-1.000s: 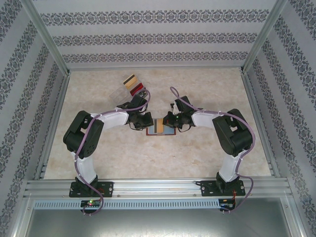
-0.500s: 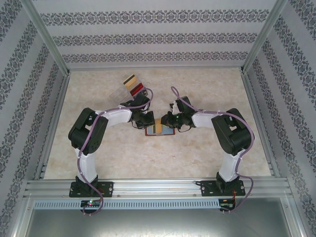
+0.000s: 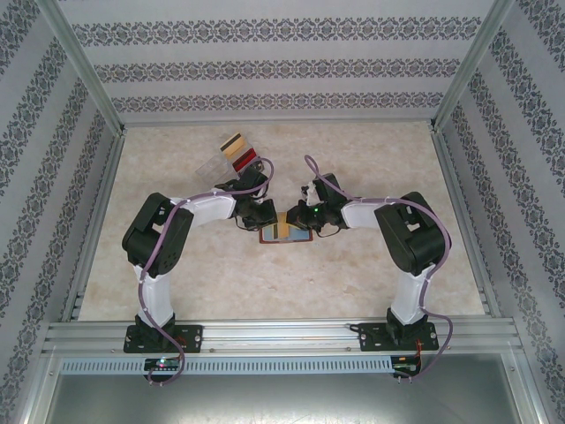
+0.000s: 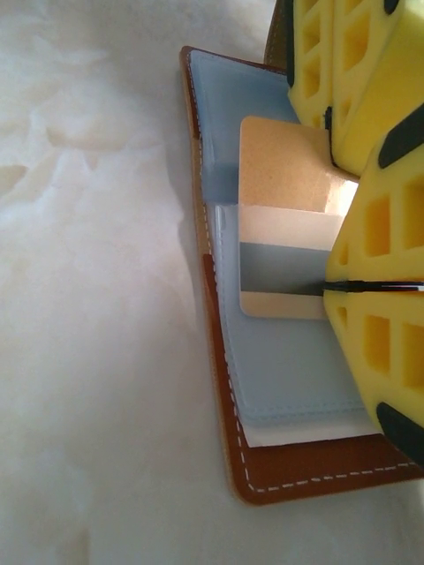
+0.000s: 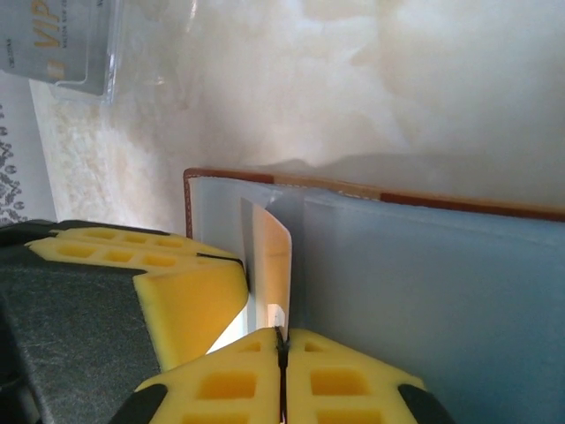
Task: Take the credit cards out of the card holder
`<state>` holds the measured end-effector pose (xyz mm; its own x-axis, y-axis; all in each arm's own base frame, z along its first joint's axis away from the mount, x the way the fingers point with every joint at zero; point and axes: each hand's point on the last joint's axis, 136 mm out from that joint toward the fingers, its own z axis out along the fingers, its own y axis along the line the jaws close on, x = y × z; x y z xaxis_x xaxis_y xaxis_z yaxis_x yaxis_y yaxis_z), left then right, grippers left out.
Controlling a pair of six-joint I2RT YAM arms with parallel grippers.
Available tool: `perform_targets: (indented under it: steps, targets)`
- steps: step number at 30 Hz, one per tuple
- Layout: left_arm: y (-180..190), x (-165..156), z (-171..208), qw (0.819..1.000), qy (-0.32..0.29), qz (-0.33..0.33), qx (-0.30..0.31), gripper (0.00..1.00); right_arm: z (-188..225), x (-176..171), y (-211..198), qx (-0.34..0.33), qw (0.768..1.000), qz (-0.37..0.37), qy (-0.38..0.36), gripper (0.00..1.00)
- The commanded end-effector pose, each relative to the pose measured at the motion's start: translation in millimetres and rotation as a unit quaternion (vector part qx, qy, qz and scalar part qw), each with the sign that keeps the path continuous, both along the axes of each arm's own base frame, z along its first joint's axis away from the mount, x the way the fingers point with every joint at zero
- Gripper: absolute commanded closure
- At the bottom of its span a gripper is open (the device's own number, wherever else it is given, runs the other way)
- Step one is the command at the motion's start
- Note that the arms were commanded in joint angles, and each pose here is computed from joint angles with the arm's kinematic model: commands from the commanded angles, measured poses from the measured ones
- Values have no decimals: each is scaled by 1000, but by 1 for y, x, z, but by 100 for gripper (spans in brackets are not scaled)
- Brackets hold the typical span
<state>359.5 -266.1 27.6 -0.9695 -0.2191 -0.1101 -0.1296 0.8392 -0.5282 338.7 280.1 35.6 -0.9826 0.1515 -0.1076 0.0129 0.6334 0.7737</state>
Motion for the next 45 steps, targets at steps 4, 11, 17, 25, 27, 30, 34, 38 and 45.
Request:
perform_targets:
  steps: [4,11,17,25,27,30,34,38,45]
  targets:
    - [2,-10,2,1000,15,-8,-1,73,21,7,-23,-29,997,-30,-69,100]
    - [-10,3,65,995,-46,-11,-85,56,68,7,-36,17,989,-37,-142,100]
    - [-6,8,128,979,-124,15,-163,27,124,8,-37,95,977,-48,-183,100]
    - [-23,-1,193,937,-182,-3,-298,8,198,14,-34,201,955,-66,-205,100]
    - [-27,-2,205,927,-192,-11,-323,9,210,15,-31,218,952,-64,-207,100]
    - [-29,-3,220,915,-210,-22,-345,14,222,15,-29,237,947,-61,-206,100]
    - [-29,-5,239,900,-240,-31,-363,23,227,17,-28,255,944,-62,-199,100]
    - [-28,-7,249,892,-258,-34,-370,40,228,20,-30,274,941,-67,-188,100]
    - [-26,-8,247,893,-260,-29,-367,70,222,24,-34,271,941,-77,-189,100]
